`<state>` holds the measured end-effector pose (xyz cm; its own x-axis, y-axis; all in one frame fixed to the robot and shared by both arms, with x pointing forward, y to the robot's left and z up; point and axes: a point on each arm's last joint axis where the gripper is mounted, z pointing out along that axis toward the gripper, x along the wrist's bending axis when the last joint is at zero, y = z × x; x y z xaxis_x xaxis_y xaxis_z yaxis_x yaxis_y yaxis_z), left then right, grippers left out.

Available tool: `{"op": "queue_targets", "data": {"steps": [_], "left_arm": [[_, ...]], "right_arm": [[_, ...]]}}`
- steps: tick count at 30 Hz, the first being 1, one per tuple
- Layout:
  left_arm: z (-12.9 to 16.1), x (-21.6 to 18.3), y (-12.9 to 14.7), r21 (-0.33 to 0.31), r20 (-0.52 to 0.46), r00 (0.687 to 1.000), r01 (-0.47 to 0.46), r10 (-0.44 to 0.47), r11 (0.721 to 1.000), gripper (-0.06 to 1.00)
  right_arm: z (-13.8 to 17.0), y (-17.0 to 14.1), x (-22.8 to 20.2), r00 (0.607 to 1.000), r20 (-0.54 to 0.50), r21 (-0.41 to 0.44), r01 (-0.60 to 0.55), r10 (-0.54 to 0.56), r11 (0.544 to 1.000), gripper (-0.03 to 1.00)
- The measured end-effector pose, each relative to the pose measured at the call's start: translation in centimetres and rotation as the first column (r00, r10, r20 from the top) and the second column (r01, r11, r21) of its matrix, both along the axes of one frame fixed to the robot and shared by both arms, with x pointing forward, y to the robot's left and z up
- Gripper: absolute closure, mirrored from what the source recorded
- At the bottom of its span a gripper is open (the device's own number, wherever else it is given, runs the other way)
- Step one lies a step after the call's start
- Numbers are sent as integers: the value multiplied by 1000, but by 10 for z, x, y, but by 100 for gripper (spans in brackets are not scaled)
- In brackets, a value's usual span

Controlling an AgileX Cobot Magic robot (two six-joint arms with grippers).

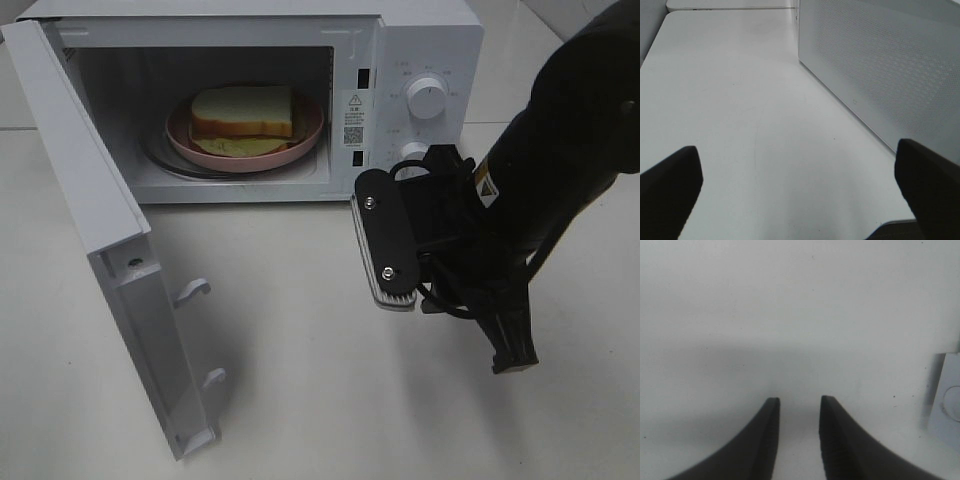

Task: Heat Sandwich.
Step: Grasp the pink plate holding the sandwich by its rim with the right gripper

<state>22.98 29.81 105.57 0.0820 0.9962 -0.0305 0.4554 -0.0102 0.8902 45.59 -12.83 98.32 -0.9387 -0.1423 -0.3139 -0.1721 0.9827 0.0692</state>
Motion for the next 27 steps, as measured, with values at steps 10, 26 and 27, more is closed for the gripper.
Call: {"op": "queue_targets", "data": {"steps": [10, 26, 27], "left_arm": [[0, 0, 0, 0, 0, 1000, 0, 0, 1000, -5], [0, 0, 0, 0, 0, 1000, 0, 0, 1000, -5], [0, 0, 0, 0, 0, 1000, 0, 0, 1000, -5]], "right_arm": [[5, 9, 8, 992, 113, 77, -68, 59, 995, 12], [2, 27, 30, 991, 116, 78, -71, 61, 994, 2], [1, 31, 34, 991, 117, 78, -70, 61, 994, 2]]}}
